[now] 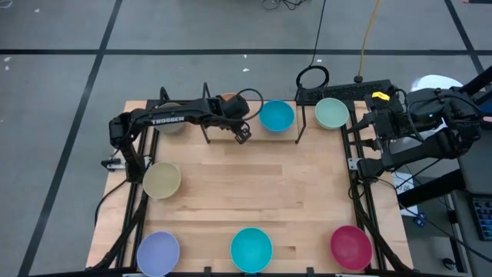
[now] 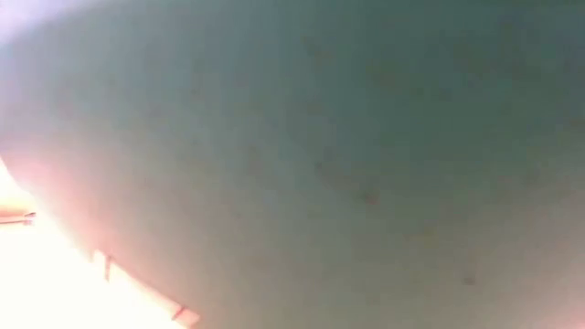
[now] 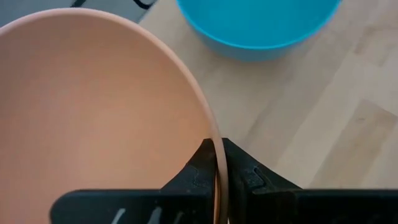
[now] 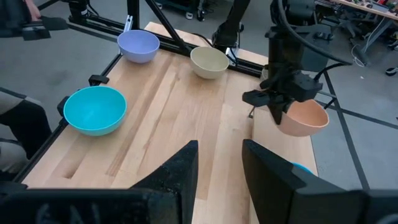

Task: Place and stack bowls onto a shelf
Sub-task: Put the orange bowl on the shelf

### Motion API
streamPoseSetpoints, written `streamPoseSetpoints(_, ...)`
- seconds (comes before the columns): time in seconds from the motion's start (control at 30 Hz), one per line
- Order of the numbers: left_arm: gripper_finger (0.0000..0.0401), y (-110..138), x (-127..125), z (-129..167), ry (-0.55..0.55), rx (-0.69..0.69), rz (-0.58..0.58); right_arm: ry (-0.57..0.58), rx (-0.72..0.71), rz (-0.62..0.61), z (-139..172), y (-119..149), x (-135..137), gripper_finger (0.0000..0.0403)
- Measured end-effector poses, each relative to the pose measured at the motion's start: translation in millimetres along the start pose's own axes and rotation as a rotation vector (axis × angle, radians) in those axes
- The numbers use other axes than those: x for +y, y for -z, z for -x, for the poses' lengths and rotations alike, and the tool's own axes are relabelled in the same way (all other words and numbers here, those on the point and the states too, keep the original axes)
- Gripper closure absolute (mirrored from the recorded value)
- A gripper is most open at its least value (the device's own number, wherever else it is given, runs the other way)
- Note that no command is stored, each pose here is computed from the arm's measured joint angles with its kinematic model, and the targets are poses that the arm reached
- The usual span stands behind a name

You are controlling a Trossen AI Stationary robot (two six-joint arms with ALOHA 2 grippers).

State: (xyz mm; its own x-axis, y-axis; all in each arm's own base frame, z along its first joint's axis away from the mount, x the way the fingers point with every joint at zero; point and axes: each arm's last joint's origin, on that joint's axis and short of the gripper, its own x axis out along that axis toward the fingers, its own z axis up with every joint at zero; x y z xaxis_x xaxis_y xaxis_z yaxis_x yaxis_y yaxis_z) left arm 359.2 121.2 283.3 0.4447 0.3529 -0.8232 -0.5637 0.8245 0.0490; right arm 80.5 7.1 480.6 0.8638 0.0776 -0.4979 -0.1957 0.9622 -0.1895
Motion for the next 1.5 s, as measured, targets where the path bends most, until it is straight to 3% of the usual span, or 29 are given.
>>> streamPoseSetpoints(0.63, 0.0391, 7, 3, -49, -0.007, 0.117, 0.004, -0.005, 0.007, 0.000, 0, 1, 0, 0.0287)
streamPoseSetpoints(1.0, 0.0388, 6, 10, -52, -0.018, 0.121, 0.028, -0.005, 0.006, 0.000, 0, 1, 0, 0.0287)
streamPoseSetpoints(1.23, 0.0358, 6, 10, -52, -0.021, 0.120, 0.088, -0.005, 0.006, 0.000, 0, 1, 0, 0.0287)
streamPoseSetpoints(1.5, 0.0308, 6, 10, -52, -0.020, 0.118, 0.065, -0.005, 0.006, 0.000, 0, 1, 0, 0.0287)
